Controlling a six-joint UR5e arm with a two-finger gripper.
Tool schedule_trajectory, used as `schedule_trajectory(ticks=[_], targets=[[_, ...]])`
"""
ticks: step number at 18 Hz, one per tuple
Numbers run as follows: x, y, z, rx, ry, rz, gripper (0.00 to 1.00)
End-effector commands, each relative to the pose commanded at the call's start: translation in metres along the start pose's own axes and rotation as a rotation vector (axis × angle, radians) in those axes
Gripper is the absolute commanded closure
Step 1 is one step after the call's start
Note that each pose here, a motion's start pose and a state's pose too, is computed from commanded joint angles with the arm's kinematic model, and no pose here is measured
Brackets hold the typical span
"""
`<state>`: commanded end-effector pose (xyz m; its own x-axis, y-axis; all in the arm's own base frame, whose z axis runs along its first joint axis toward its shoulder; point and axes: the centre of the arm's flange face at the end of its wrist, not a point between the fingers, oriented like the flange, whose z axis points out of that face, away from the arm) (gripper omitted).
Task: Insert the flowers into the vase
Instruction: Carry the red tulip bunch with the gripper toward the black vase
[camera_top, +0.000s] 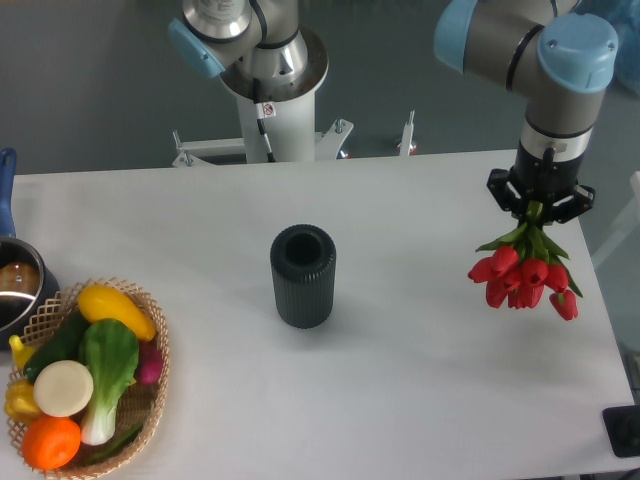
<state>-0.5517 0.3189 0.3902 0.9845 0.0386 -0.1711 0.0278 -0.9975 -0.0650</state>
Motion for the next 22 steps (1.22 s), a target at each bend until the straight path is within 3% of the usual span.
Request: schedule_trajectory(ticks=[7, 10, 17, 20, 22], targets=[[0.002, 0.003, -0.007, 0.011, -0.007, -0.004, 1.00], [0.010, 0.000, -0.029, 0.054, -0.024, -0.002, 1.00], [0.044, -0.020, -0.111, 0.412, -0.013, -0.046, 1.00], [0.056, -0.032, -0.137, 0.563, 0.027, -0.098, 1.00], [0.068, -0.045, -0.153, 0.710, 0.107, -0.155, 1.00]])
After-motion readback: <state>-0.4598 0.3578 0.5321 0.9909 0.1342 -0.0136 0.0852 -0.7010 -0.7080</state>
